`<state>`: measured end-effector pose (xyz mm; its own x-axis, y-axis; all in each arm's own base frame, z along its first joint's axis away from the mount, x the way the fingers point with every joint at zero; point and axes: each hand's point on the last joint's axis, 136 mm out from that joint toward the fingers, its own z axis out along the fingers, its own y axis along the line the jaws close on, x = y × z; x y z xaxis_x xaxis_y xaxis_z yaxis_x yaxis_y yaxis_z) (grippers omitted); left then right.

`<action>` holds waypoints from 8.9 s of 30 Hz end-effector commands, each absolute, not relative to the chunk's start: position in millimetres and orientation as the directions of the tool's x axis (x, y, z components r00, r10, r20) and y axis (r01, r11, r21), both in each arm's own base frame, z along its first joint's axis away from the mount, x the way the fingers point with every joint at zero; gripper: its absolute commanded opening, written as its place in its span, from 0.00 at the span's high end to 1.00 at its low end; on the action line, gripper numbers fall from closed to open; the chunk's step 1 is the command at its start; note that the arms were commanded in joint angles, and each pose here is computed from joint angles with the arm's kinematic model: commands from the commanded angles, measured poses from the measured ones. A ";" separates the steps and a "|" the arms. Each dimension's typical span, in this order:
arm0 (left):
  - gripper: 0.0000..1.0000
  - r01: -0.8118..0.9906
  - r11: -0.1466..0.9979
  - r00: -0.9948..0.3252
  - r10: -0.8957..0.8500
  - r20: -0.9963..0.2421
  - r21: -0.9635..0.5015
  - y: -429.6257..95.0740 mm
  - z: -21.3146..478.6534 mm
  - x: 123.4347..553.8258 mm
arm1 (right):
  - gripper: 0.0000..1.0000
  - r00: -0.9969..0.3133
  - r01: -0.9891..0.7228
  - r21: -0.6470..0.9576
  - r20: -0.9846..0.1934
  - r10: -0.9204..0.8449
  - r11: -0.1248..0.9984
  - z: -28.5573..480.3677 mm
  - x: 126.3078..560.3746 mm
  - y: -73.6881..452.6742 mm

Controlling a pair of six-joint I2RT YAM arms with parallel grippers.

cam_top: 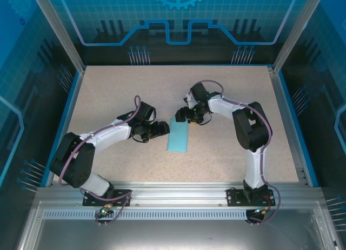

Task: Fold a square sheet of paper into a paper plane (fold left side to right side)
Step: Third fold the triangle at the center of the table.

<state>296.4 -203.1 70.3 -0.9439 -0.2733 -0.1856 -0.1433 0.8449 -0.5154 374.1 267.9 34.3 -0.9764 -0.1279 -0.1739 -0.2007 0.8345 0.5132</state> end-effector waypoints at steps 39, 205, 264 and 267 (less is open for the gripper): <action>0.29 -0.130 0.761 -0.984 -0.179 -0.013 -0.636 -264.2 41.2 300.9 | 0.44 -0.957 -0.279 0.439 -0.201 -0.209 0.854 44.4 374.2 251.3; 1.00 -0.305 0.747 -0.947 -0.301 0.109 -0.591 -255.0 57.1 283.5 | 0.21 -0.092 -0.787 -0.439 -0.612 -0.786 0.434 65.0 217.2 317.2; 0.76 -0.065 0.807 -0.997 -0.032 0.066 -0.587 -308.2 25.2 360.8 | 1.00 -0.206 -0.789 -0.385 -0.569 -0.796 0.479 39.1 229.8 306.4; 0.76 -0.070 0.821 -0.996 -0.029 0.081 -0.566 -305.1 13.7 357.4 | 1.00 -0.221 -0.796 -0.355 -0.583 -0.782 0.490 42.0 230.8 305.6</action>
